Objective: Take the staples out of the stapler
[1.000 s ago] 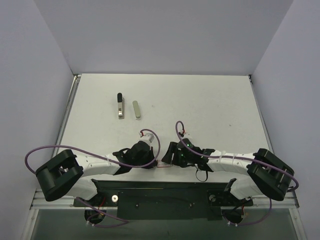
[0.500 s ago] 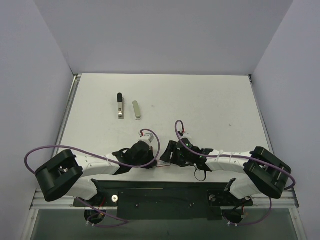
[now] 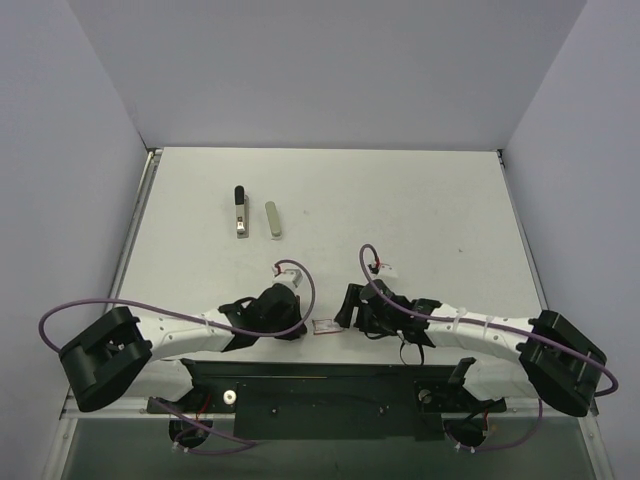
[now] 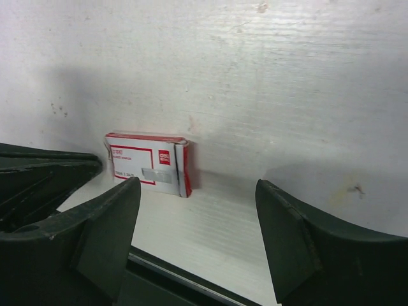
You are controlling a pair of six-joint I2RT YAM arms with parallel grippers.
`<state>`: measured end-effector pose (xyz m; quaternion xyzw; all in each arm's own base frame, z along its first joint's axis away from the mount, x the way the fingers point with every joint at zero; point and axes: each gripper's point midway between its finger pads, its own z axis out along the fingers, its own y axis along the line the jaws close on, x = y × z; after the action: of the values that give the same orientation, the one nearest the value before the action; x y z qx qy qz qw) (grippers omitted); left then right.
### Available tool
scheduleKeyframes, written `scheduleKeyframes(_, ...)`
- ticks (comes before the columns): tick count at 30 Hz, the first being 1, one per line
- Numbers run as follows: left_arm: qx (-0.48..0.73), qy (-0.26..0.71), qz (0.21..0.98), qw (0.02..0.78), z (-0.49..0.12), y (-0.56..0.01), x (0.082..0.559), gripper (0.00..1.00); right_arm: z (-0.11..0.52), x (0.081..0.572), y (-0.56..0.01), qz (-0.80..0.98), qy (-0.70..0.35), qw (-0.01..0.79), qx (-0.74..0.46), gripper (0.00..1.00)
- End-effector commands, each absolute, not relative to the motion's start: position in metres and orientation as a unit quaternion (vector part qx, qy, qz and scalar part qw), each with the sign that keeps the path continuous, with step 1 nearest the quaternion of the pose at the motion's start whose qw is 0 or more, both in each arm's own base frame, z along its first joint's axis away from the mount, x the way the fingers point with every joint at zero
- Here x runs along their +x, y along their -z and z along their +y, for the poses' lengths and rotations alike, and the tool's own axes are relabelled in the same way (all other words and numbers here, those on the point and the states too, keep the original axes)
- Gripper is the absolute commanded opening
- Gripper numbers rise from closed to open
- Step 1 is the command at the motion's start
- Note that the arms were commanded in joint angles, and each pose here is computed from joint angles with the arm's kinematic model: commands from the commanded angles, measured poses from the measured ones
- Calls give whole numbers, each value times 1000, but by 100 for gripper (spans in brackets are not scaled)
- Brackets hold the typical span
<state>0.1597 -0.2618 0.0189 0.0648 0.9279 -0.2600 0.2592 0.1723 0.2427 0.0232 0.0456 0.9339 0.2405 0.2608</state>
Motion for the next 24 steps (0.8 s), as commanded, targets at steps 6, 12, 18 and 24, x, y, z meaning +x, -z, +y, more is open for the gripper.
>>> scheduleKeyframes(6,63,223,929,288,-236,-45,161,0,197,192,-61,924,-154,348,35,87)
scheduleKeyframes(12,52,226,914,333,-228,-82,171,18,174,194,-78,916,-128,378,33,98)
scheduleKeyframes(18,41,224,895,384,-216,-122,181,34,158,193,-94,910,-111,398,21,99)
scheduleKeyframes(24,30,233,875,424,-204,-156,184,61,143,192,-115,910,-81,407,14,100)
